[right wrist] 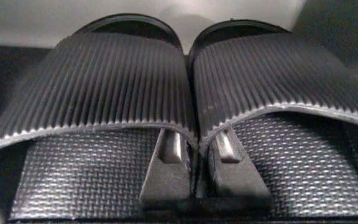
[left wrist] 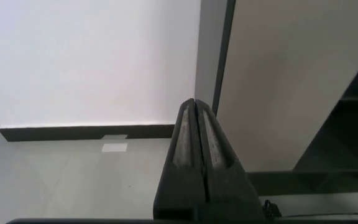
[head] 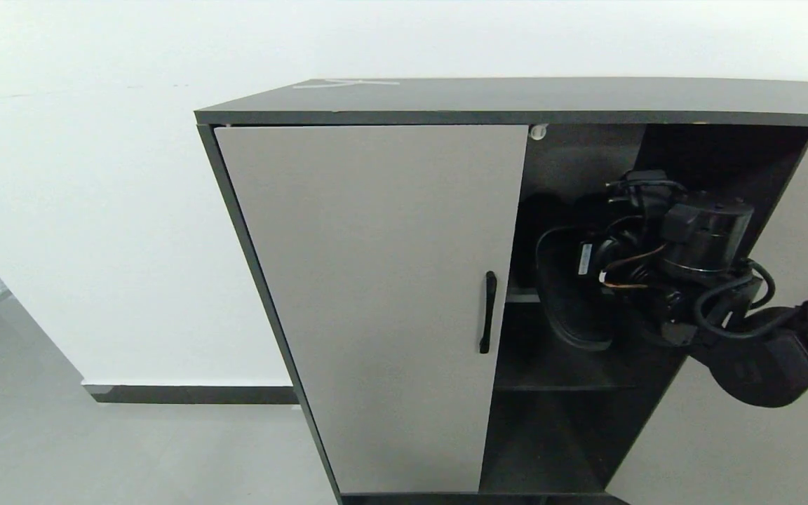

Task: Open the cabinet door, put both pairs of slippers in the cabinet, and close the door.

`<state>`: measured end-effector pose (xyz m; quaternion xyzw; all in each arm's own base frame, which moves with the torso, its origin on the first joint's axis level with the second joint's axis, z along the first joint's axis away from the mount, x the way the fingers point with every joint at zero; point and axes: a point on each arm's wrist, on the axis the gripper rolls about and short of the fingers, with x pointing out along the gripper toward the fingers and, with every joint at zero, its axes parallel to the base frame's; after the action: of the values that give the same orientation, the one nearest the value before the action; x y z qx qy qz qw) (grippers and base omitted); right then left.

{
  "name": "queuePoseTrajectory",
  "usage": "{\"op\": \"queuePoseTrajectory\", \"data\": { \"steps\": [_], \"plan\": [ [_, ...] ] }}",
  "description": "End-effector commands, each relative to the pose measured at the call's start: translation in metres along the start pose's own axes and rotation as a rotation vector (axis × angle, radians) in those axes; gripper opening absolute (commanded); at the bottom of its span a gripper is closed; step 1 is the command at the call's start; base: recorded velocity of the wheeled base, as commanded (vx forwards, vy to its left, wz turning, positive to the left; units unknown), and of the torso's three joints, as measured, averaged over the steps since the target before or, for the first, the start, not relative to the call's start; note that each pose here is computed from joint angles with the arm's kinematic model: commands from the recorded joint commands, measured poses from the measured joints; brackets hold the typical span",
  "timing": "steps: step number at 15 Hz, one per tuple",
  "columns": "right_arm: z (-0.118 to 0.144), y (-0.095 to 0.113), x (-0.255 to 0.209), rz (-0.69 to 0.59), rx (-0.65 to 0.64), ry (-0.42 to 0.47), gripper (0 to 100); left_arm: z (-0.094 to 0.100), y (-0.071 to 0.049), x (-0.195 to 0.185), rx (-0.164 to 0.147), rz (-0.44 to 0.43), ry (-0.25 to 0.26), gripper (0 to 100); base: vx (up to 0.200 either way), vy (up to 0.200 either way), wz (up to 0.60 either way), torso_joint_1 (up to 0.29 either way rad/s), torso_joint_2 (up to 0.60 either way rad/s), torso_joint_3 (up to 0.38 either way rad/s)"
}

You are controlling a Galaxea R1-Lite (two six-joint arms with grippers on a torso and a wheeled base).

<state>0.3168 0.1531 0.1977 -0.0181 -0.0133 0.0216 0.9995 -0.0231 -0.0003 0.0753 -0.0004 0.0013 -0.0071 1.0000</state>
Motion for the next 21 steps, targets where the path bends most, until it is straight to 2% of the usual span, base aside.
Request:
{"op": "queuePoseTrajectory", "data": {
  "steps": [1,7,13,18,19,21],
  "plan": [
    [0.003,0.002,0.017,-0.005,-0.004,0.007,0,0.000,0.000,0.000,-0.001,-0.001,0.002,0,0.000,0.000,0.00,0.000,0.00,0.000],
    [0.027,-0.003,0.054,-0.012,-0.001,0.018,0,0.000,0.000,0.000,-0.005,0.000,0.002,0,0.000,0.000,0.00,0.000,0.00,0.000],
    [0.008,0.005,0.087,-0.022,-0.012,0.044,0,0.000,0.000,0.000,-0.005,0.000,0.002,0,0.000,0.000,0.00,0.000,0.00,0.000],
    [0.003,0.007,0.088,0.002,-0.013,0.092,0,0.000,0.000,0.000,-0.005,0.000,0.002,0,0.000,0.000,0.00,0.000,0.00,0.000],
    [0.003,0.007,0.088,0.002,-0.012,0.093,100,0.000,0.000,0.000,-0.005,0.000,0.002,0,0.000,0.000,0.00,0.000,0.00,0.000],
    [0.011,0.006,0.081,0.009,0.017,0.083,100,0.000,0.000,0.000,-0.005,0.000,0.002,0,0.000,0.000,0.00,0.000,0.00,0.000]
  ]
}}
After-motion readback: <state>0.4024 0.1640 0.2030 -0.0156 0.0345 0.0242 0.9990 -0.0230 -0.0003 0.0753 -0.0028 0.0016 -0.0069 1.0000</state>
